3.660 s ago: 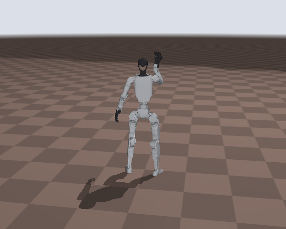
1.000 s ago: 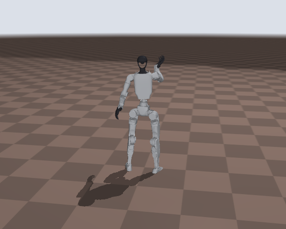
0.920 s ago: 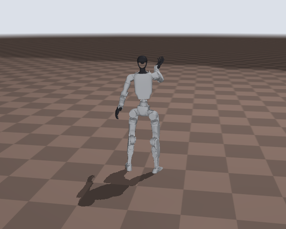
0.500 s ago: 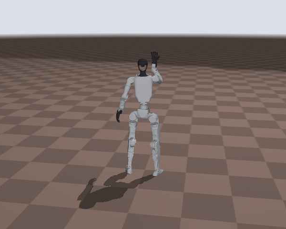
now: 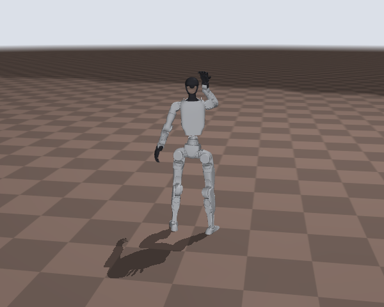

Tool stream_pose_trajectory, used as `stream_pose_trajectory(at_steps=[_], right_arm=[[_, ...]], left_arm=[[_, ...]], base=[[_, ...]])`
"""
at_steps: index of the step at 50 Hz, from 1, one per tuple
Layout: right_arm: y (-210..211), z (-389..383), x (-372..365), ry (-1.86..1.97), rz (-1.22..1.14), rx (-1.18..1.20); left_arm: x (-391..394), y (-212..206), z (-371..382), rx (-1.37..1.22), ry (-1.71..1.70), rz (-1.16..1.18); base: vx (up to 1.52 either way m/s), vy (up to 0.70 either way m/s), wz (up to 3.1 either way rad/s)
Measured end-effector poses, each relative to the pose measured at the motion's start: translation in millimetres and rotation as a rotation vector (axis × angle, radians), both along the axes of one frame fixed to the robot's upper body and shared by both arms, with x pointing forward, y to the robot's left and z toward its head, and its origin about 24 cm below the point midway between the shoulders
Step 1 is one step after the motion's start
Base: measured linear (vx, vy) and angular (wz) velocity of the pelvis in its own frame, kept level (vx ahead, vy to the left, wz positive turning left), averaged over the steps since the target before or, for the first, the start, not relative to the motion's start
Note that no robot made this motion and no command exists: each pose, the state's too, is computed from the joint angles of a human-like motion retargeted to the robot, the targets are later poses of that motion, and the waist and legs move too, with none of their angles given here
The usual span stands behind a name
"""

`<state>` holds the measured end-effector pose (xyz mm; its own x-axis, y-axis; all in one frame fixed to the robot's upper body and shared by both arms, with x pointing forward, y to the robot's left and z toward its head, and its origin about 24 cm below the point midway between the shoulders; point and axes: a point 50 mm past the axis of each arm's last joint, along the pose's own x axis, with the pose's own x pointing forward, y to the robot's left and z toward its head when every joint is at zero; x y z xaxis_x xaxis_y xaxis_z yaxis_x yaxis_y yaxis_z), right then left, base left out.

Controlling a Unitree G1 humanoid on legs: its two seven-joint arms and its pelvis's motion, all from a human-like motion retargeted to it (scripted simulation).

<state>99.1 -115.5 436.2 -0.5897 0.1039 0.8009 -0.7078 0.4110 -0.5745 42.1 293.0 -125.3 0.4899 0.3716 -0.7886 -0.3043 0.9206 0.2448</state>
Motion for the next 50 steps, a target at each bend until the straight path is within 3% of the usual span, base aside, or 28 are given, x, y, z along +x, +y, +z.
stream_pose_trajectory(at_steps=[5,10,14,18,26,30,34,43,46,50], right_arm=[[-24,3,26,0.154,-0.051,0.173],[-71,-12,127,0.803,-0.213,0.587],[-95,-37,189,1.202,-0.139,0.729],[-88,-26,176,1.071,-0.144,0.627],[-11,2,12,0.142,-0.020,0.145],[-3,-6,-26,-0.087,-0.007,0.094],[-23,5,13,0.153,-0.068,0.289],[-94,-55,210,1.311,-0.311,0.721],[-95,-65,220,1.387,-0.245,0.731],[-75,-32,179,1.083,-0.166,0.578]], left_arm=[[-2,-3,-3,0.004,0.021,0.009],[3,-6,-3,0.046,0.033,-0.053],[7,-7,-3,0.058,0.032,-0.080],[8,-7,-2,0.053,0.021,-0.075],[3,-1,0,0.030,0.005,-0.011],[3,-1,0,0.013,0.002,-0.013],[3,-2,-2,0.020,0.006,0.008],[14,-4,-2,0.067,-0.001,-0.005],[15,-6,-1,0.065,-0.008,-0.012],[11,-5,-1,0.059,-0.005,-0.002]], base=[[0.00,0.00,0.00],[0.00,0.00,0.00],[0.00,0.00,0.00],[0.00,0.00,0.00],[0.00,0.00,0.00],[0.00,0.00,0.00],[0.00,0.00,0.00],[0.00,-0.01,-0.14],[0.00,0.00,0.00],[0.00,0.00,0.00]])
